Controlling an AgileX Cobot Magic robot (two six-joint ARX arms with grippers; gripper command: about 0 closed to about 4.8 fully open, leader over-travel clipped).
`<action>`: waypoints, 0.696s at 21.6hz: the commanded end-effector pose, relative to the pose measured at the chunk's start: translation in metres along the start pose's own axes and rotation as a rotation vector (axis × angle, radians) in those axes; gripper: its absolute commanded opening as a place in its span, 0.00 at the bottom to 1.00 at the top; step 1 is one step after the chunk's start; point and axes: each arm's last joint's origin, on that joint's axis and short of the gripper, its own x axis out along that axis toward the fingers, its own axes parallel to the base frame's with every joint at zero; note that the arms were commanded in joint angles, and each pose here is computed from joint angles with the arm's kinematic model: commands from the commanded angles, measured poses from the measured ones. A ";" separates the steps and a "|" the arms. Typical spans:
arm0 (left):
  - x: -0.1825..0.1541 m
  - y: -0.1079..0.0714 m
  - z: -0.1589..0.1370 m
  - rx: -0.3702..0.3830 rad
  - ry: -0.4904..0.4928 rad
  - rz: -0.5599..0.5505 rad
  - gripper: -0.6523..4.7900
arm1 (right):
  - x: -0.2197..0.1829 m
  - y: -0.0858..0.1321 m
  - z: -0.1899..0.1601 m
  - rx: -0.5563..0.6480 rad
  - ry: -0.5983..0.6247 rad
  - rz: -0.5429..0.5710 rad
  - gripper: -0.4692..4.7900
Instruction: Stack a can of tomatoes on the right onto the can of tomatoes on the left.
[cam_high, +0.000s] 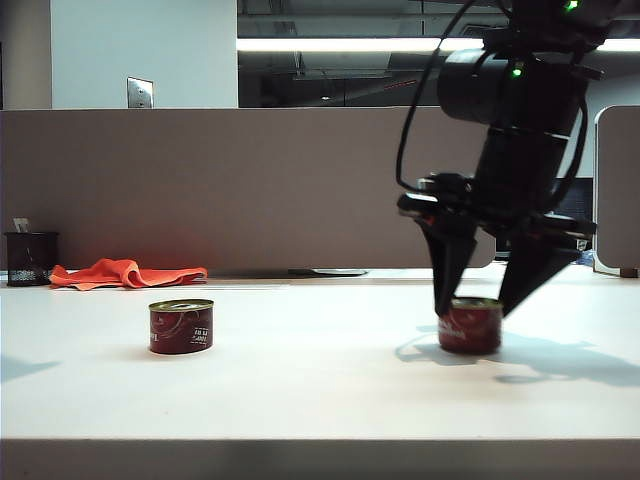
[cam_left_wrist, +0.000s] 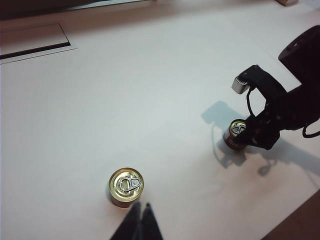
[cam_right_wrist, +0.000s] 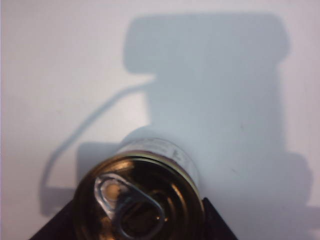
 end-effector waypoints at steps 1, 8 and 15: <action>-0.002 0.000 0.003 0.032 -0.017 0.020 0.12 | -0.018 0.012 0.019 -0.024 -0.094 0.077 0.60; -0.002 0.001 0.003 0.042 -0.015 0.072 0.12 | -0.068 0.076 0.053 -0.160 -0.327 0.216 0.61; -0.002 0.001 0.003 0.041 -0.015 0.071 0.12 | -0.065 0.179 0.072 -0.454 -0.363 0.186 0.61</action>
